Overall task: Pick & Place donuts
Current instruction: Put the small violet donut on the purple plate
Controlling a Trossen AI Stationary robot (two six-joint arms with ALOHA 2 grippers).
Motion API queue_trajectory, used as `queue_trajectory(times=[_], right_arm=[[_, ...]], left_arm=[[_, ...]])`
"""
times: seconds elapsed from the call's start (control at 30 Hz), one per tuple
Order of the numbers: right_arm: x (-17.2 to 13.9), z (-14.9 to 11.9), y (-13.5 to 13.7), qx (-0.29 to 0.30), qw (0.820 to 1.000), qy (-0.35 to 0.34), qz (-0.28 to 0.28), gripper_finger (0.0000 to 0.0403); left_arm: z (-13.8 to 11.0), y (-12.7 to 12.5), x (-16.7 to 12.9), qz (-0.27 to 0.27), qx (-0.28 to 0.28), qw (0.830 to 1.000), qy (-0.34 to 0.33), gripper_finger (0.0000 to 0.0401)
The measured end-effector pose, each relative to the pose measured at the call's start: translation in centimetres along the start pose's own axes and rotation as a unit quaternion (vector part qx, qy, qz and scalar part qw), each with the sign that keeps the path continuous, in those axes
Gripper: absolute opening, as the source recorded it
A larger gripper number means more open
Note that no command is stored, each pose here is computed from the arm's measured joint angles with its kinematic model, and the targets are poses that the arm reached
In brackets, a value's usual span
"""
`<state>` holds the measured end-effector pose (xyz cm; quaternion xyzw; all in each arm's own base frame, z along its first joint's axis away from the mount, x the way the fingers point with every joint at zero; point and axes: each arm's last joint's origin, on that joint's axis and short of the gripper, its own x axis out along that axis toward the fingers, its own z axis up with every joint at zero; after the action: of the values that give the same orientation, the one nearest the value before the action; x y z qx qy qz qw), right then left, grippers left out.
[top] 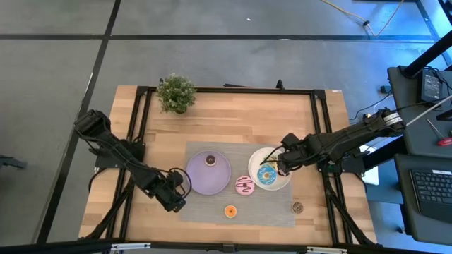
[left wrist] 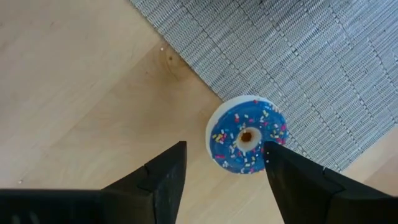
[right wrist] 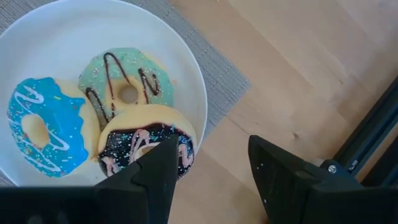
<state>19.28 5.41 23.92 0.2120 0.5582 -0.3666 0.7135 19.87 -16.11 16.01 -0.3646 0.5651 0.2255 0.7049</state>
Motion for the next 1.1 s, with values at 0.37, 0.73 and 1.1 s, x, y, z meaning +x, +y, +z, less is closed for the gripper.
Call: queue_trajectory(times=[0.37,0.73,1.1], right_arm=[[0.0,0.0,0.0,0.0,1.0,0.0,0.0,0.0197],[0.0,0.0,0.0,-0.002,1.0,-0.001,0.0,0.0197],[0.0,0.0,0.0,-0.002,1.0,-0.001,0.0,0.0197]], left_arm=[[-0.2,-0.3,1.6,0.013,-0.003,1.0,0.003,0.0173],[0.1,-0.3,1.7,0.014,-0.002,1.0,0.002,0.0104],[2.0,-1.6,-1.5,-0.051,0.027,0.995,-0.08,0.0052]])
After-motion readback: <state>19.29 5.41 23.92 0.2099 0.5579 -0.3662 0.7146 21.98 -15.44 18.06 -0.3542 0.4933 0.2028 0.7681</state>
